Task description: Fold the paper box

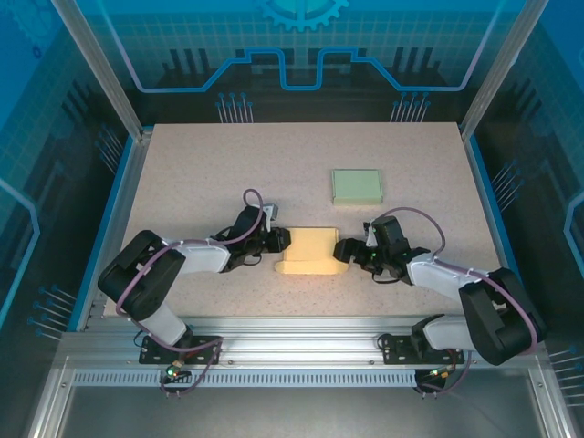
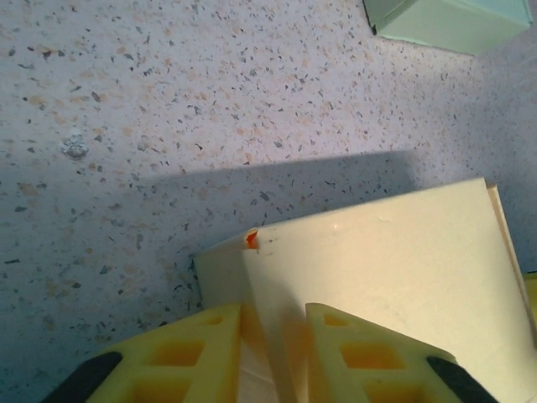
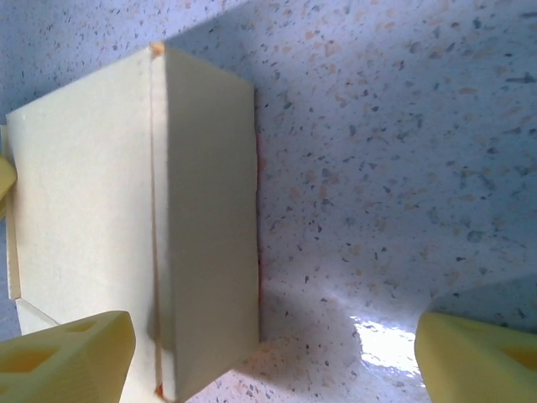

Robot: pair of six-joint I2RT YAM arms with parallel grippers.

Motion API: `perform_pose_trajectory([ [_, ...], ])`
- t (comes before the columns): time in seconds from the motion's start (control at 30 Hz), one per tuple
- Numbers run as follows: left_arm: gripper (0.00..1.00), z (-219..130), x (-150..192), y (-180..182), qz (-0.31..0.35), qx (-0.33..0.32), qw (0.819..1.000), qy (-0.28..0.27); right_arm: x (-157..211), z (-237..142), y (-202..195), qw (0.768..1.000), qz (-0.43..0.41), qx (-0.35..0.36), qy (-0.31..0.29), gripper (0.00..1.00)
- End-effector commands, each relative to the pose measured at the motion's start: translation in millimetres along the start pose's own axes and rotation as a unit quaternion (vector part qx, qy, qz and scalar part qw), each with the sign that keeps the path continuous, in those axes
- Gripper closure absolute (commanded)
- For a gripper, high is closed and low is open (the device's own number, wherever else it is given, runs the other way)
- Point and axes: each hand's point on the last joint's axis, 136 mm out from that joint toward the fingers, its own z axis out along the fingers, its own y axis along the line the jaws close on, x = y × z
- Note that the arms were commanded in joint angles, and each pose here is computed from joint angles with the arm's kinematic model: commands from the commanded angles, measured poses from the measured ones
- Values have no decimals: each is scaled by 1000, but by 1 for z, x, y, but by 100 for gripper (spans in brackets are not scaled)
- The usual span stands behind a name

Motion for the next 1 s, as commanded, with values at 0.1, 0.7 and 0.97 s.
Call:
perform_pose_trajectory([
  [0.1,87,-1,36,47,-75,-46,995,39,-11,11,39,995,-14,-96,2,20],
  [0.7,88,-15,14,37,-98,-14,995,0,-29,-13,87,990,-102,-89,-39,22],
  [0.97,88,-32,-3,22,-88,0,996,-24,-30,-18,130,976,-185,-110,-45,21],
])
